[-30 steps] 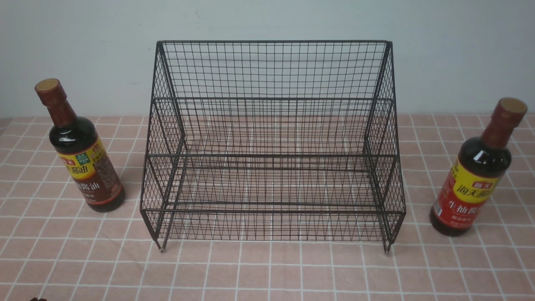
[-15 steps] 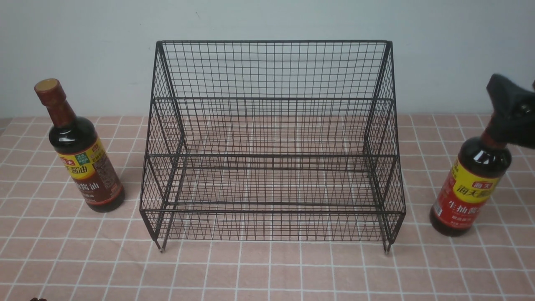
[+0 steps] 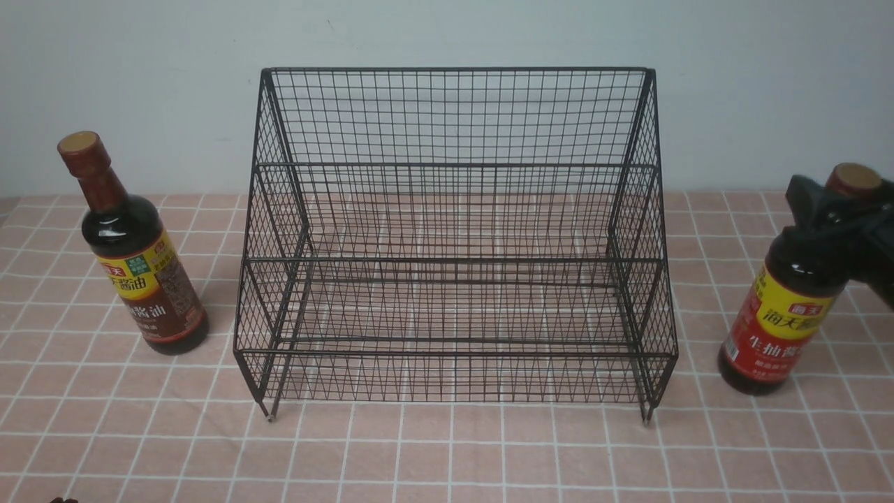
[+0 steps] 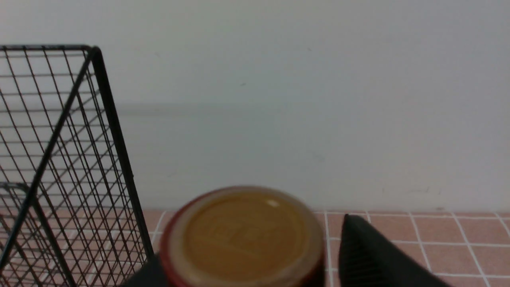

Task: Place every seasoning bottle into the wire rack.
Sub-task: Use the right arm to grab the condiment bottle closest to it, then use the right arm to put the condiment bottle back on the shelf

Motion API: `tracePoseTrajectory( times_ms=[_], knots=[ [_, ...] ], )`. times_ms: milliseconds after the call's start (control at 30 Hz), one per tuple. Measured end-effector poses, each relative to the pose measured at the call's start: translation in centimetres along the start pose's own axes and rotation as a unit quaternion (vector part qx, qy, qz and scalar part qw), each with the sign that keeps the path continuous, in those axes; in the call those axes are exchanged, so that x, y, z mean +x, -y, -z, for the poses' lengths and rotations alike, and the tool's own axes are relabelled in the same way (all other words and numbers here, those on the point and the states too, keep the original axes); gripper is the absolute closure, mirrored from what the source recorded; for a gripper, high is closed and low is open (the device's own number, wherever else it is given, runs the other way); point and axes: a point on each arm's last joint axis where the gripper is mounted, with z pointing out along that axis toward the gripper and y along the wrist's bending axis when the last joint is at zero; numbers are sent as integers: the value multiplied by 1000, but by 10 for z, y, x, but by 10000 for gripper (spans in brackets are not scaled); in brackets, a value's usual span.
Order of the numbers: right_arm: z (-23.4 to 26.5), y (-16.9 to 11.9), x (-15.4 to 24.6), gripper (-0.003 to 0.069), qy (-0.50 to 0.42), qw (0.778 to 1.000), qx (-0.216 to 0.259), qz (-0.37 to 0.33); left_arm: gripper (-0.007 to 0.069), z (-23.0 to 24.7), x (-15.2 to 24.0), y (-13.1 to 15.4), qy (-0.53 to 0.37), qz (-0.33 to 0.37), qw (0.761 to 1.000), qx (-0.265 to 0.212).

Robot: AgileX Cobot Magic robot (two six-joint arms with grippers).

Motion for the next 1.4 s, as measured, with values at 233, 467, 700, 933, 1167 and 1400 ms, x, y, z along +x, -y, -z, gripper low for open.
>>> tracePoseTrajectory(
  times_ms=[233,467,700,933,1167,1400],
  knots=[
    [6,-2,-4,394,-5,999,-17,29,632,0,0,0,0,0,1000,0],
    [47,-10,-82,394,123,989,-53,69,632,0,0,0,0,0,1000,0],
    [78,-34,-161,394,251,952,-170,44,632,0,0,0,0,0,1000,0],
    [69,-70,-190,394,262,919,-293,35,632,0,0,0,0,0,1000,0],
    [23,-107,-174,393,209,906,-366,31,632,0,0,0,0,0,1000,0],
    [-25,-118,-140,393,165,920,-353,30,632,0,0,0,0,0,1000,0]
  ],
)
